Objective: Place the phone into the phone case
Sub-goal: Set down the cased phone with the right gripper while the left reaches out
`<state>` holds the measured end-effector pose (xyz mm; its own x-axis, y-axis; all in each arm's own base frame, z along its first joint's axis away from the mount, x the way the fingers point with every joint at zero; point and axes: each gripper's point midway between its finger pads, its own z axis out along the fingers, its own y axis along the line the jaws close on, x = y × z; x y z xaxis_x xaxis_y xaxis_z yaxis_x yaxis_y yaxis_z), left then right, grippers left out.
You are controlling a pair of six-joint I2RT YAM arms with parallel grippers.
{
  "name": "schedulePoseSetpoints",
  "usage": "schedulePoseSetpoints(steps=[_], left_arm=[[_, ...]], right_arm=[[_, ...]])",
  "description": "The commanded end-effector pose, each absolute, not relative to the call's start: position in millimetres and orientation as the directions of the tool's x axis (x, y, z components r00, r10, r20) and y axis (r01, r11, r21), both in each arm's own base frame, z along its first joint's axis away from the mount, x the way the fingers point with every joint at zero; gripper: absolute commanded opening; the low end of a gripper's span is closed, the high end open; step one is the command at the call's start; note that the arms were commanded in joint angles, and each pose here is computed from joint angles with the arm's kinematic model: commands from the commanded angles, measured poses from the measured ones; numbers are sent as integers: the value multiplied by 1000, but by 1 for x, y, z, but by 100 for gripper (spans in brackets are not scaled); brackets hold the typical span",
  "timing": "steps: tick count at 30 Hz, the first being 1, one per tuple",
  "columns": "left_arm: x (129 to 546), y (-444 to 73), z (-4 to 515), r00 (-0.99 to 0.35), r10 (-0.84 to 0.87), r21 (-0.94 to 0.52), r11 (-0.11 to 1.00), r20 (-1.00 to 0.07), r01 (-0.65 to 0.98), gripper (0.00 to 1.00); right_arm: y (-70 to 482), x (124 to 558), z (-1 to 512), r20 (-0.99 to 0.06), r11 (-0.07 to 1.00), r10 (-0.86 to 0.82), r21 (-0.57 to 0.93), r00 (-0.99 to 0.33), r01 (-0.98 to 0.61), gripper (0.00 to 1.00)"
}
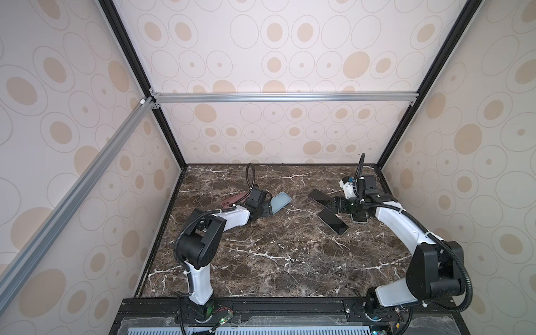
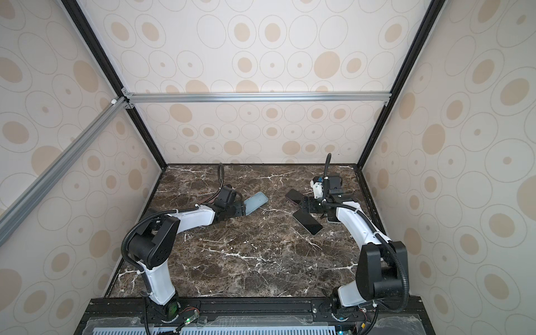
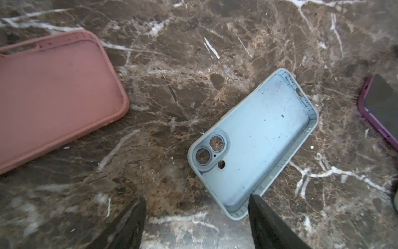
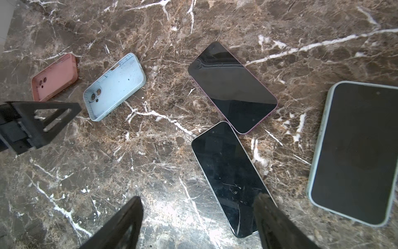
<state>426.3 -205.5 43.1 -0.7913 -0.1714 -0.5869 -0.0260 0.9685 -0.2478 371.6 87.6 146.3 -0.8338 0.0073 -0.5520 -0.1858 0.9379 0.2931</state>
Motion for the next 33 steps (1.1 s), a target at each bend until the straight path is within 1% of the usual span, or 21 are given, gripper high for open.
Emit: schedulePoseSetpoints(steps=[1, 5, 9, 13, 17, 20, 24, 26, 33], left_arm=[[429, -202, 40, -799, -184, -208, 975, -573, -76, 73], [430, -204, 36, -805, -169, -187, 980, -568, -73, 67], [430, -203, 31, -813, -141, -143, 987, -565, -72, 59], [429, -203, 24, -824, -126, -120, 990, -552, -71, 57], [426, -204, 21, -834, -106, -104, 993, -541, -58, 45], [424, -201, 21, -836, -93, -86, 995, -541, -55, 39], [418, -196, 21, -845, -66, -57, 998, -531, -42, 29], [415, -195, 21, -849, -52, -48, 998, -526, -32, 25], [407, -192, 22, -857, -21, -37, 999, -514, -3, 16]], right_arm=[[92, 368, 151, -563, 929, 9, 311, -826, -202, 83], [91, 365, 147, -554, 932, 0, 303, -833, -201, 82], [91, 364, 145, -548, 930, 7, 310, -836, -196, 81], [92, 364, 146, -547, 928, 11, 317, -837, -195, 81], [92, 365, 149, -551, 928, 13, 318, -835, -195, 80], [93, 364, 149, -547, 927, 12, 320, -837, -196, 80], [91, 360, 145, -533, 931, 9, 314, -846, -187, 80], [91, 357, 144, -530, 931, 9, 314, -848, -187, 80], [90, 350, 134, -504, 932, 15, 320, -864, -170, 80]])
